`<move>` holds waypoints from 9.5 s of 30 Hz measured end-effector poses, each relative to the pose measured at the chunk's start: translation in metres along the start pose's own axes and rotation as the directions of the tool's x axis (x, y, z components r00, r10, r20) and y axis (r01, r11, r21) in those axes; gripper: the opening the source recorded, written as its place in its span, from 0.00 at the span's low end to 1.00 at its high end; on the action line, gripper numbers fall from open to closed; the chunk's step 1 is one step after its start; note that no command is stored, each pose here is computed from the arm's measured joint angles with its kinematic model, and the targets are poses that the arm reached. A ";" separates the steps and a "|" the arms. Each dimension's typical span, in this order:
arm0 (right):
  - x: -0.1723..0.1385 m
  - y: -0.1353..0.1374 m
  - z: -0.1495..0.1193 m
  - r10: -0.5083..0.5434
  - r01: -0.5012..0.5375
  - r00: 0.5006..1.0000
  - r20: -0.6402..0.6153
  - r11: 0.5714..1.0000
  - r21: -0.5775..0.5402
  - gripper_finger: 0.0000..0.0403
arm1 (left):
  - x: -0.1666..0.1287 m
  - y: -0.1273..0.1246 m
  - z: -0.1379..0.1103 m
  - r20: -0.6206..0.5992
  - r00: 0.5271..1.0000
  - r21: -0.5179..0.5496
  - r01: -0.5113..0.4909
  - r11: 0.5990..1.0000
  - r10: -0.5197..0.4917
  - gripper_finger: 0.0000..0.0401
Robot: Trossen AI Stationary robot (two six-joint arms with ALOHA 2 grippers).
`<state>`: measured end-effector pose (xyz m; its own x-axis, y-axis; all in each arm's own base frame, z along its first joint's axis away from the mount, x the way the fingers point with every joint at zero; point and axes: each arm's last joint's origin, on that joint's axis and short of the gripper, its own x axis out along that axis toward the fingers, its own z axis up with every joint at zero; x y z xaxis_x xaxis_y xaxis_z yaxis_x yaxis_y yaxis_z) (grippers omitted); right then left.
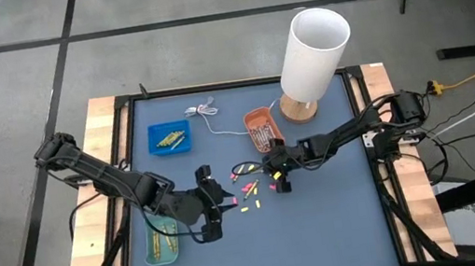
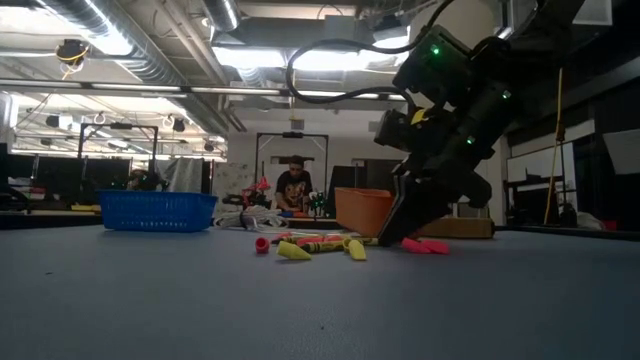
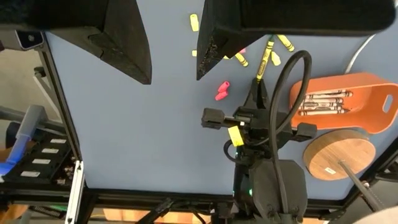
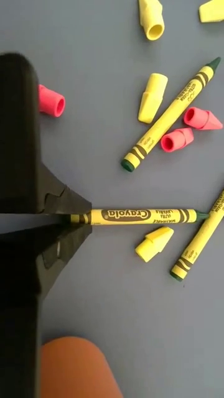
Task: Sort crayons
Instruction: Put the green crayon into the blue bin
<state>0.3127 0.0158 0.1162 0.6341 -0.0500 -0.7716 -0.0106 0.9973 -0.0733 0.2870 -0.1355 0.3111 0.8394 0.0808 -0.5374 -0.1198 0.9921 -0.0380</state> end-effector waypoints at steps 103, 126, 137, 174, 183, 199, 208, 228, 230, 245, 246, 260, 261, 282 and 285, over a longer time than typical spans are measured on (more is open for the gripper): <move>-0.003 0.000 0.098 0.070 -0.077 0.982 -0.174 0.997 -0.029 0.02 | -0.040 0.015 -0.008 -0.125 0.992 0.018 0.001 1.000 0.001 0.28; 0.029 -0.097 0.166 -0.074 0.097 0.843 0.533 0.995 -0.016 0.05 | -0.040 0.015 -0.008 -0.121 0.993 0.017 0.003 1.000 -0.001 0.28; 0.085 -0.111 0.182 -0.094 0.118 0.800 0.592 0.993 -0.002 0.05 | -0.040 0.015 -0.008 -0.122 0.992 0.018 0.002 1.000 0.000 0.28; 0.003 -0.116 0.218 -0.169 0.207 0.926 0.339 0.975 -0.080 0.34 | -0.032 0.017 -0.017 -0.115 0.993 0.025 -0.040 0.999 0.043 0.28; -0.119 -0.109 0.218 -0.197 0.232 0.949 0.245 0.965 -0.123 0.34 | -0.003 0.029 -0.038 -0.063 0.996 -0.035 -0.071 0.997 0.069 0.28; -0.210 -0.081 0.180 0.014 -0.009 0.999 0.032 0.992 -0.127 0.34 | 0.045 0.076 -0.089 0.117 0.982 -0.217 -0.121 0.969 0.149 0.28; -0.182 -0.046 0.160 0.105 -0.126 0.988 -0.115 0.973 -0.192 0.34 | 0.092 0.090 -0.097 0.133 0.967 -0.218 -0.188 0.958 0.220 0.28; -0.097 0.011 0.092 0.234 -0.282 0.953 -0.191 0.917 -0.282 0.34 | 0.144 0.126 -0.122 -0.017 0.945 -0.203 -0.322 0.925 0.326 0.28; -0.092 0.012 0.088 0.258 -0.302 0.948 -0.184 0.914 -0.273 0.34 | 0.145 0.127 -0.125 -0.029 0.944 -0.197 -0.327 0.924 0.328 0.28; -0.082 0.012 0.080 0.274 -0.303 0.951 -0.145 0.921 -0.247 0.34 | 0.163 0.125 -0.147 -0.090 0.949 -0.194 -0.313 0.930 0.301 0.28; -0.082 0.012 0.080 0.274 -0.303 0.951 -0.145 0.921 -0.247 0.34 | 0.164 0.126 -0.149 -0.097 0.949 -0.194 -0.313 0.930 0.299 0.28; -0.082 0.012 0.080 0.274 -0.301 0.952 -0.140 0.924 -0.236 0.34 | 0.170 0.125 -0.158 -0.124 0.947 -0.206 -0.318 0.926 0.297 0.23; -0.082 0.013 0.081 0.274 -0.299 0.952 -0.134 0.926 -0.231 0.34 | 0.170 0.125 -0.158 -0.124 0.947 -0.206 -0.318 0.925 0.298 0.21; -0.081 0.013 0.084 0.275 -0.292 0.956 -0.101 0.928 -0.233 0.34 | 0.169 0.126 -0.156 -0.111 0.949 -0.215 -0.313 0.925 0.295 0.03; -0.081 0.013 0.084 0.275 -0.292 0.956 -0.102 0.928 -0.233 0.34 | 0.165 0.126 -0.151 -0.103 0.951 -0.215 -0.307 0.927 0.291 0.03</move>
<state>0.3260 0.0370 0.2310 0.5244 0.2212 -0.8222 -0.3752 0.9269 0.0101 0.3307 -0.0119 0.0904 0.7089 0.3551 -0.6094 -0.4825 0.8744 -0.0517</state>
